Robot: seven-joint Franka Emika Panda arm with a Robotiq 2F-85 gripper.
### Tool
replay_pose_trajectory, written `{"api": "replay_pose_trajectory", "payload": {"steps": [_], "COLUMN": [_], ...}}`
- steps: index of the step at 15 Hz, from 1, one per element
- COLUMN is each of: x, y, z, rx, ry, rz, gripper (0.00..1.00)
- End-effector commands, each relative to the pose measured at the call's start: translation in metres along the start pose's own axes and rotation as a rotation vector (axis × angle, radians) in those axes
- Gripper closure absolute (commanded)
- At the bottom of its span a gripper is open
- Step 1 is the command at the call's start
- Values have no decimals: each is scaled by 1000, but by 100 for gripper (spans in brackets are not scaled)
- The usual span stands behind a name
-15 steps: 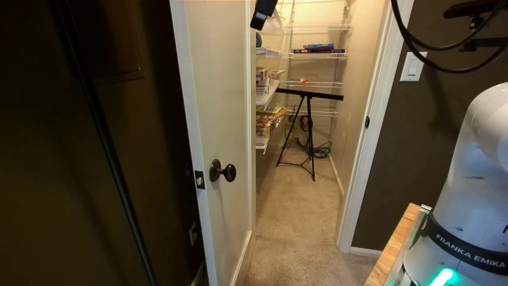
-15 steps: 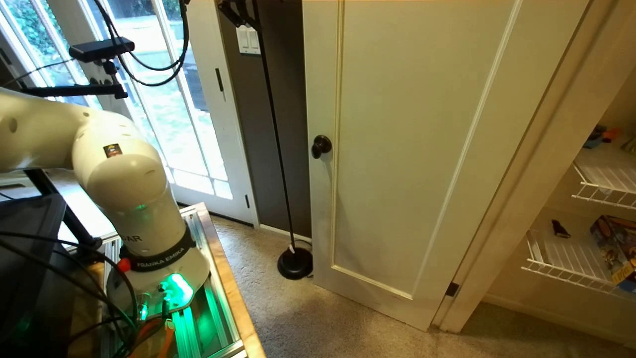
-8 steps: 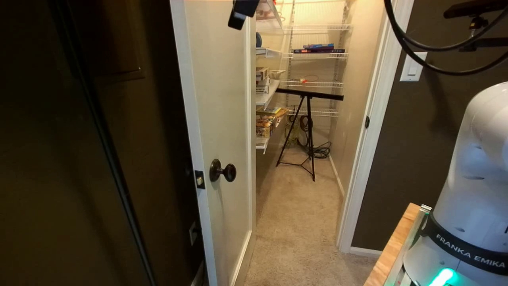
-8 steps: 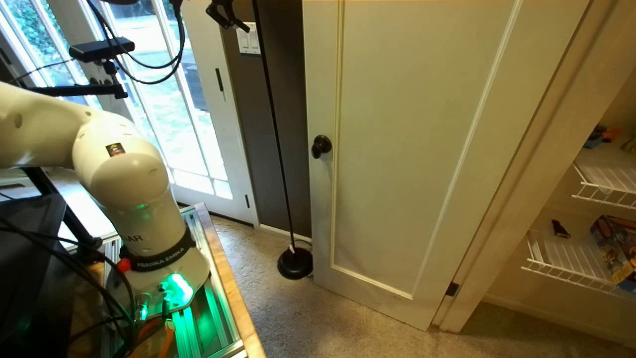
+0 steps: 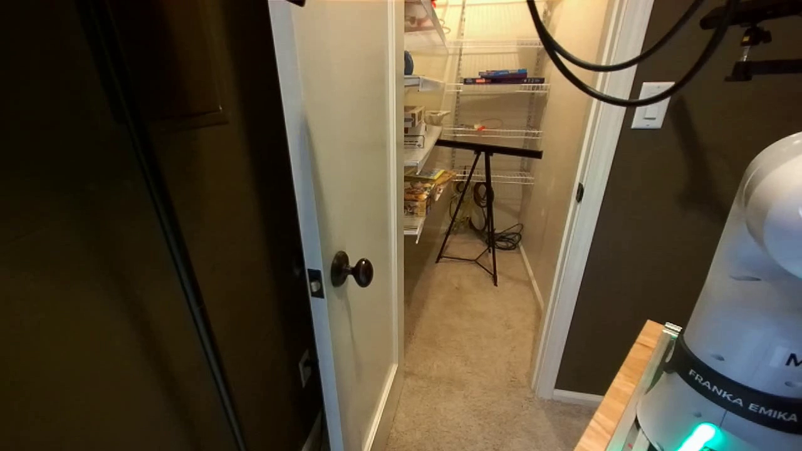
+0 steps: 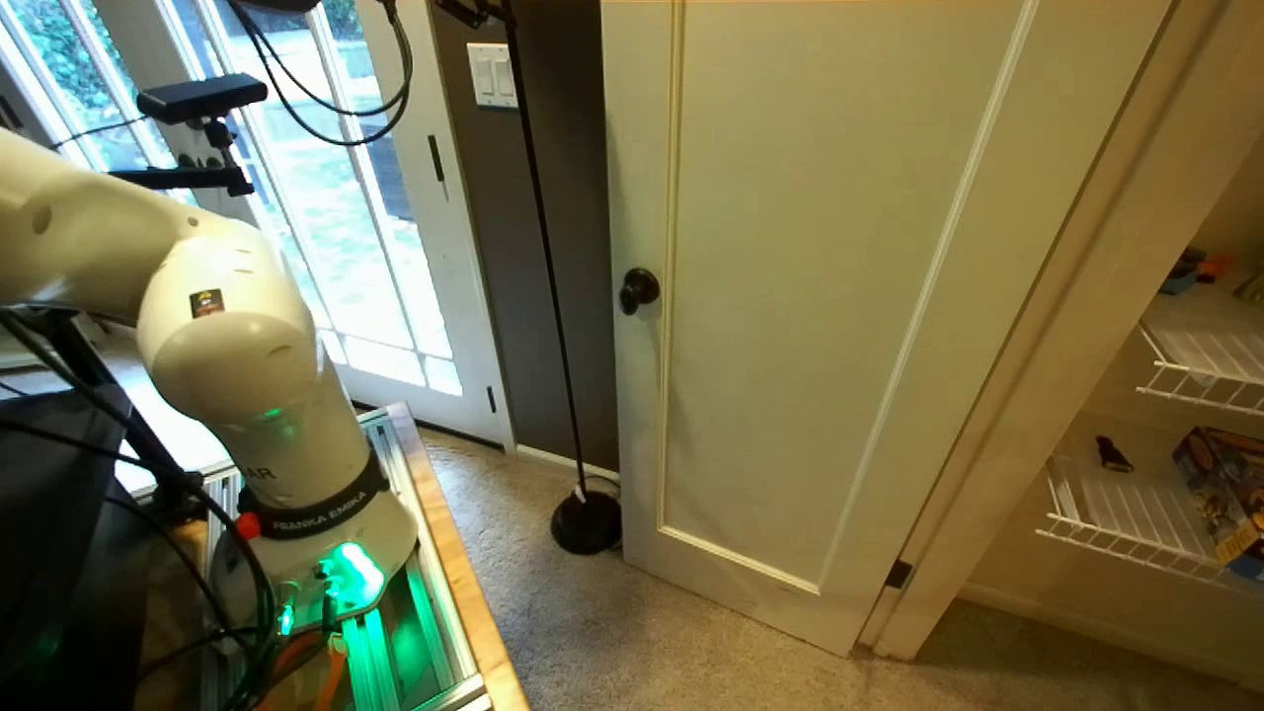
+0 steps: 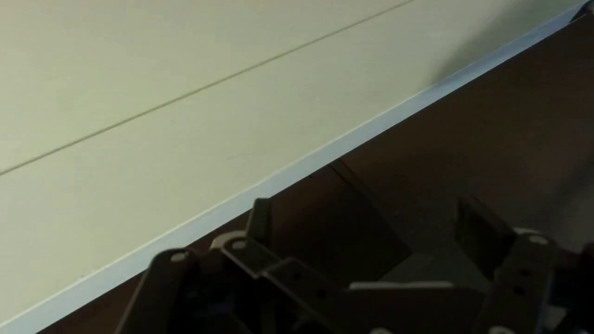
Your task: Close the door
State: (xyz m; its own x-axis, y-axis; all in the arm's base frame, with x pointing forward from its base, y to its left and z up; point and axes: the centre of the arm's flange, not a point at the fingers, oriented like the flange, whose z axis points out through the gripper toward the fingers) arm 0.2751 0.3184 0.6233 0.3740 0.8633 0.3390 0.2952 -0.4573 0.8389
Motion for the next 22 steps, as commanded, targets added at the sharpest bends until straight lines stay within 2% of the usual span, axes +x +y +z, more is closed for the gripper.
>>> {"api": "replay_pose_trajectory", "payload": {"steps": [1, 5, 13, 14, 15, 18, 22], "x": [43, 68, 88, 86, 67, 71, 73], "y": [-2, -11, -15, -13, -14, -17, -16], "z": [17, 31, 69, 70, 62, 72, 73], "rx": [-77, -156, -268, -220, -245, -212, -206], "ry": [43, 58, -67, -92, -72, -95, -97], "rz": [19, 33, 45, 34, 38, 41, 43], "gripper": [0, 0, 0, 0, 0, 0, 0]}}
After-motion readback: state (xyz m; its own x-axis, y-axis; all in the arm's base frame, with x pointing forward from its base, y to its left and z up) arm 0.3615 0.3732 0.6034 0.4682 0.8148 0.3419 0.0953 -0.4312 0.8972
